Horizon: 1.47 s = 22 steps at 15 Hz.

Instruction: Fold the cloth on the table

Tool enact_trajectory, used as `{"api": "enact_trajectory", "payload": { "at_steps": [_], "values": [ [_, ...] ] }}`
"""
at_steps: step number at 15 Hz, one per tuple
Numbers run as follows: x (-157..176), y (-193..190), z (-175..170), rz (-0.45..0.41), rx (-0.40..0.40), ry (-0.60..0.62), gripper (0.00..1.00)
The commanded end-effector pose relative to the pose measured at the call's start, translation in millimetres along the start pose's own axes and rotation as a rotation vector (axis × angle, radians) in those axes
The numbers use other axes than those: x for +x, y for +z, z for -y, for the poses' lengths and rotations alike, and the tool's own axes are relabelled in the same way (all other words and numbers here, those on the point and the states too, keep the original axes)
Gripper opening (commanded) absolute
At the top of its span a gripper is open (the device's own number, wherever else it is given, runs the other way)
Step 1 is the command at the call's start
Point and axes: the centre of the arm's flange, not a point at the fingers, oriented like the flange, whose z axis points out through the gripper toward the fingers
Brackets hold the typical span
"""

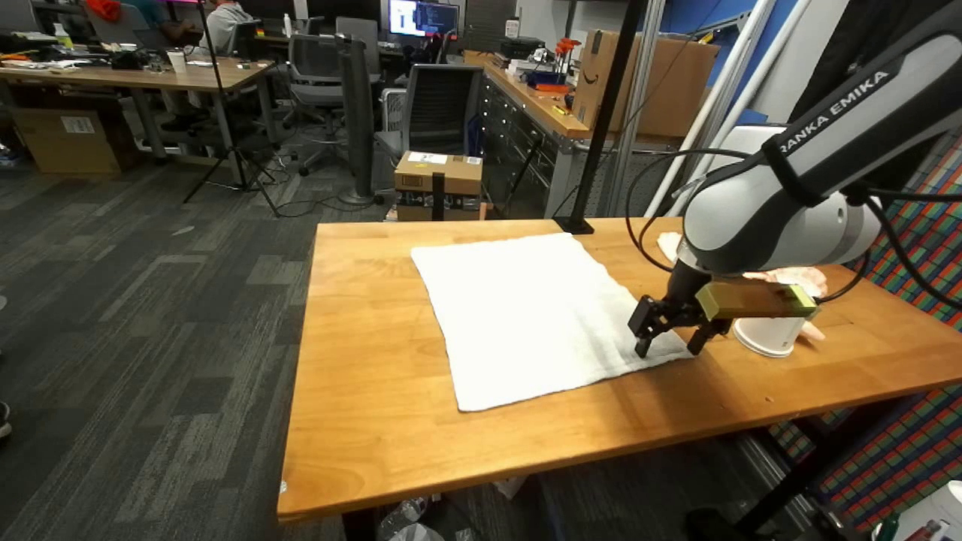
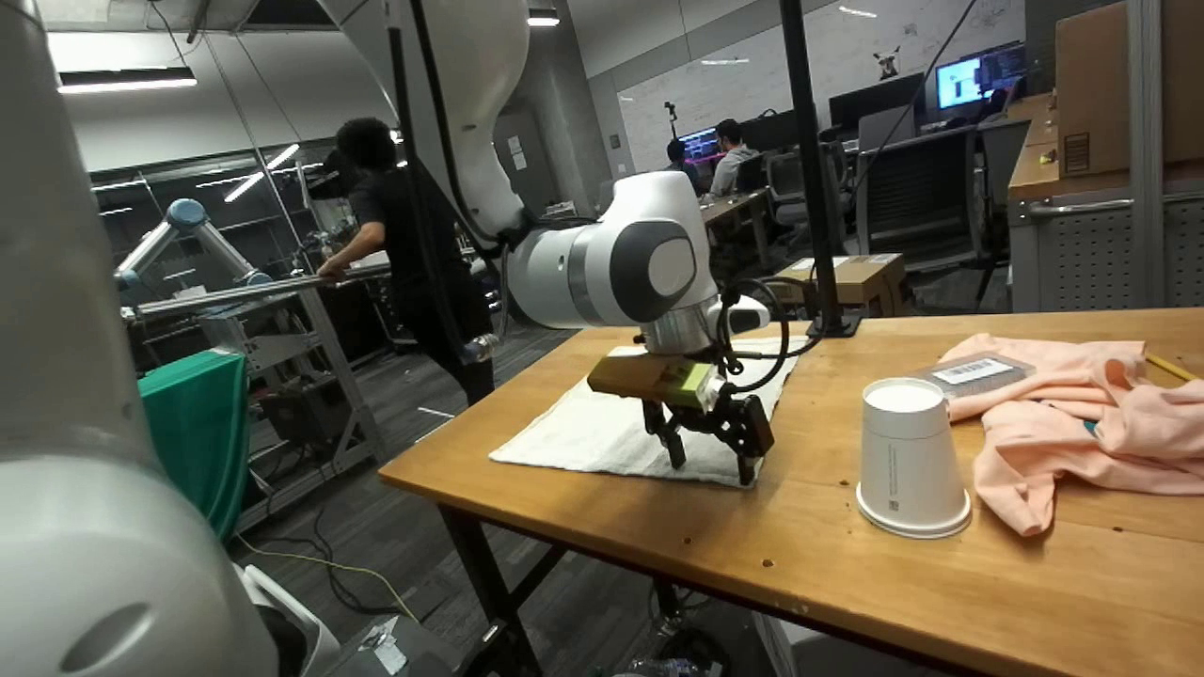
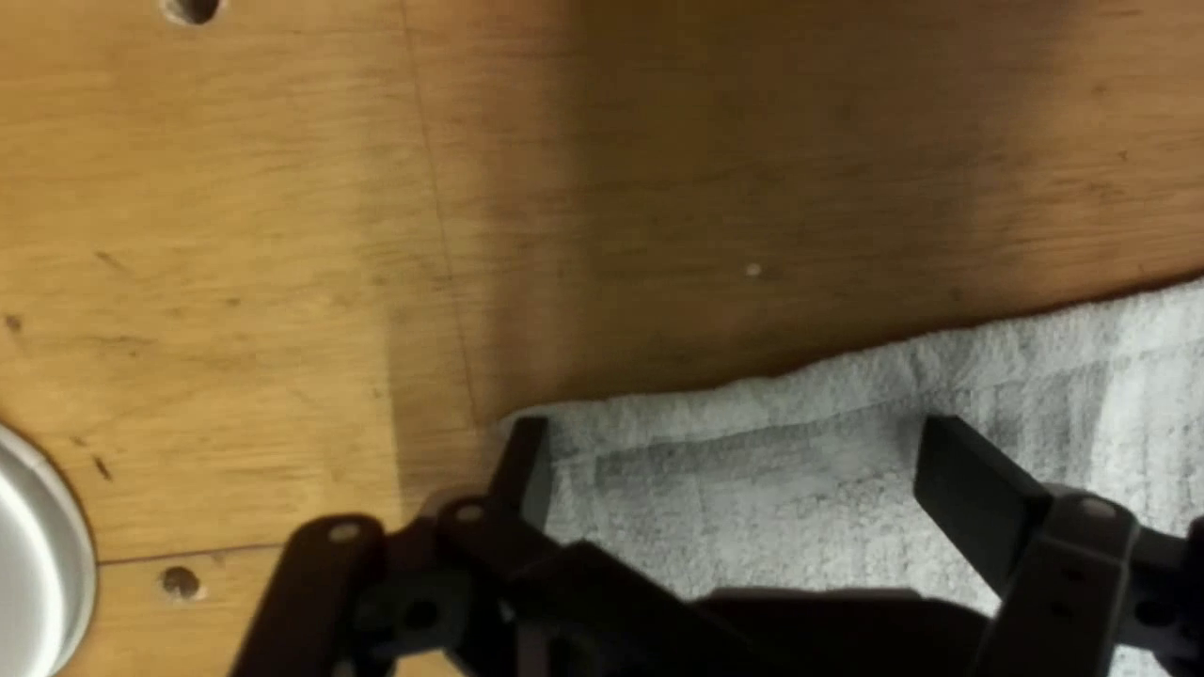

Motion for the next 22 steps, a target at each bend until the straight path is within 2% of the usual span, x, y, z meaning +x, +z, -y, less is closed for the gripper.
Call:
{"api": "enact_trajectory", "payload": {
  "at_steps": [1,3,7,11,14,16,19,22],
  "values": [
    [9,7,-5,0.004,0.048,-0.003,0.80],
    [7,4,0,0.013,0.073,-0.015,0.68],
    [-7,-9,19,0.034,0.063,-0.045,0.36],
    [-24,-28,32,0.122,-0.029,-0.034,0.05],
    [-41,-50,40,0.193,-0.134,0.002,0.00],
    [-50,-61,45,0.255,-0.208,0.031,0.05],
    [-61,-77,61,0.331,-0.265,0.049,0.05],
    [-58,-97,93,0.401,-0.320,0.039,0.05]
  ]
}}
